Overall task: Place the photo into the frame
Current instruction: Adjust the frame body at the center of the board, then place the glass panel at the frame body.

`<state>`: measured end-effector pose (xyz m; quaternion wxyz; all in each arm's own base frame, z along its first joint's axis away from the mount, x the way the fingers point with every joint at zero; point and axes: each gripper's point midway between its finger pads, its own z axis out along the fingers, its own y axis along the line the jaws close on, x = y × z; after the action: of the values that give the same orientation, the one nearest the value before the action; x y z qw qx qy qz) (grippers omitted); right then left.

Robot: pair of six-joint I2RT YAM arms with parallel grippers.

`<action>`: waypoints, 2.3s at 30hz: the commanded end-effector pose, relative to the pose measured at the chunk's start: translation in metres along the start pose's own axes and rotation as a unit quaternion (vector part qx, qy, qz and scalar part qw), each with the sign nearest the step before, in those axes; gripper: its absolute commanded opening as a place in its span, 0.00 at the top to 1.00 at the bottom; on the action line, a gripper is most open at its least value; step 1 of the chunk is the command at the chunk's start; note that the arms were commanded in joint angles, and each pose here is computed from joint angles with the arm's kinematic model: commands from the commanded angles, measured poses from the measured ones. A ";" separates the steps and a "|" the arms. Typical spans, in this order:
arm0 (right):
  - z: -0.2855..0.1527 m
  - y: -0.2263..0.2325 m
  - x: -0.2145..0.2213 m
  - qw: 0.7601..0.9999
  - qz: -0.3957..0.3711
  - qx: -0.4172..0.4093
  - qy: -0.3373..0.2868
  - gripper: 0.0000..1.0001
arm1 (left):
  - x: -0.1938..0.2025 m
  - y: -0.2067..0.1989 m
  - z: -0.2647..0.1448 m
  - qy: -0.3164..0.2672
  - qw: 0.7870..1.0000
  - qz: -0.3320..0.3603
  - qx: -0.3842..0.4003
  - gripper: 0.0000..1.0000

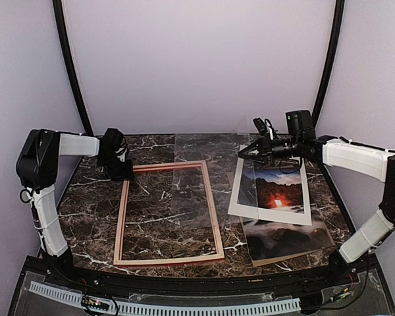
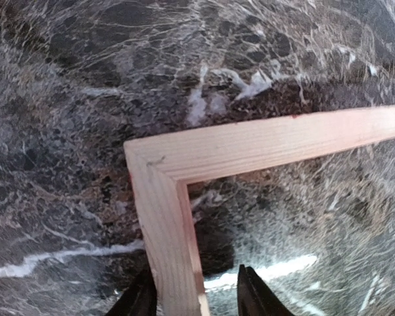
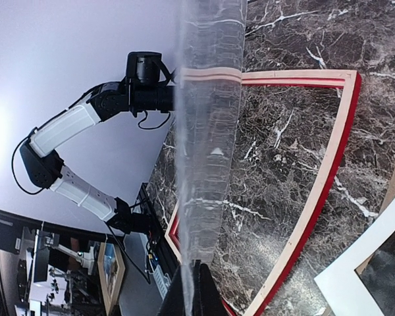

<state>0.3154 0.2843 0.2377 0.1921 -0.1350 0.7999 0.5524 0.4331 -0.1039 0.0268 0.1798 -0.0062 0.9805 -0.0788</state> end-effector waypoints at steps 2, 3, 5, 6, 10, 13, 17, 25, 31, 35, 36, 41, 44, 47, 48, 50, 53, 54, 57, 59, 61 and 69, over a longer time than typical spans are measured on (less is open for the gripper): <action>0.003 0.031 -0.017 0.998 -0.017 -0.024 -0.048 1.00 | -0.022 -0.012 -0.017 -0.022 0.998 -0.018 0.054 0.45; 0.005 0.034 -0.017 0.998 -0.015 -0.024 -0.049 1.00 | -0.027 -0.010 -0.024 -0.032 0.997 -0.027 0.066 0.41; 0.013 0.042 -0.014 0.998 -0.014 -0.030 -0.047 1.00 | -0.033 -0.003 -0.038 -0.047 0.995 -0.044 0.079 0.27; 0.016 0.047 -0.013 0.998 -0.014 -0.035 -0.048 1.00 | -0.035 0.001 -0.044 -0.055 0.994 -0.051 0.081 0.24; 0.036 0.075 -0.011 0.997 -0.015 -0.062 -0.045 1.00 | -0.046 0.030 -0.086 -0.108 0.988 -0.084 0.068 0.06; 0.057 0.097 -0.009 0.996 -0.017 -0.083 -0.037 1.00 | -0.051 0.057 -0.123 -0.153 0.981 -0.109 0.044 0.01; 0.089 0.114 -0.003 0.994 -0.013 -0.103 -0.017 1.00 | -0.053 0.104 -0.165 -0.191 0.969 -0.158 -0.001 0.01; 0.145 0.052 0.024 0.993 0.074 -0.092 0.014 1.00 | -0.047 0.144 -0.207 -0.247 0.950 -0.191 -0.026 0.01; 0.176 -0.035 0.068 0.988 0.139 -0.028 0.066 1.00 | -0.037 0.128 -0.188 -0.237 0.953 -0.189 0.024 0.01; 0.179 -0.066 0.086 0.984 0.157 -0.005 0.080 1.00 | -0.027 0.119 -0.173 -0.215 0.958 -0.186 0.036 0.01; 0.180 -0.071 0.089 0.984 0.157 0.001 0.084 1.00 | -0.024 0.114 -0.168 -0.209 0.960 -0.181 0.039 0.01; 0.182 -0.086 0.095 0.983 0.155 0.020 0.100 1.00 | -0.014 0.097 -0.153 -0.189 0.967 -0.167 0.048 0.01; 0.181 -0.087 0.094 0.983 0.151 0.024 0.101 1.00 | -0.012 0.091 -0.147 -0.181 0.969 -0.160 0.049 0.01; 0.181 -0.087 0.094 0.983 0.147 0.029 0.102 1.00 | -0.011 0.085 -0.144 -0.177 0.972 -0.151 0.045 0.01; 0.181 -0.088 0.094 0.984 0.145 0.030 0.102 1.00 | -0.010 0.085 -0.144 -0.176 0.972 -0.150 0.043 0.01; 0.181 -0.088 0.094 0.984 0.143 0.032 0.102 1.00 | -0.010 0.084 -0.143 -0.174 0.973 -0.148 0.043 0.01; 0.181 -0.088 0.093 0.984 0.142 0.032 0.102 1.00 | -0.010 0.082 -0.141 -0.173 0.973 -0.145 0.044 0.01; 0.182 -0.089 0.093 0.984 0.140 0.033 0.103 1.00 | -0.009 0.082 -0.141 -0.172 0.973 -0.145 0.044 0.01; 0.183 -0.090 0.092 0.984 0.136 0.036 0.108 1.00 | -0.009 0.082 -0.140 -0.171 0.974 -0.145 0.044 0.01; 0.182 -0.090 0.090 0.984 0.134 0.038 0.110 1.00 | -0.008 0.082 -0.139 -0.171 0.974 -0.144 0.044 0.01; 0.181 -0.090 0.088 0.985 0.130 0.039 0.110 1.00 | -0.008 0.081 -0.139 -0.170 0.974 -0.144 0.044 0.01; 0.178 -0.093 0.085 0.985 0.127 0.044 0.110 1.00 | -0.007 0.080 -0.136 -0.164 0.975 -0.142 0.048 0.01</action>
<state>0.3003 0.4182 0.0636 0.0277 -0.0757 0.8517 0.5177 0.3948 -0.0010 0.1502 0.3328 -0.1557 0.9184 -0.1469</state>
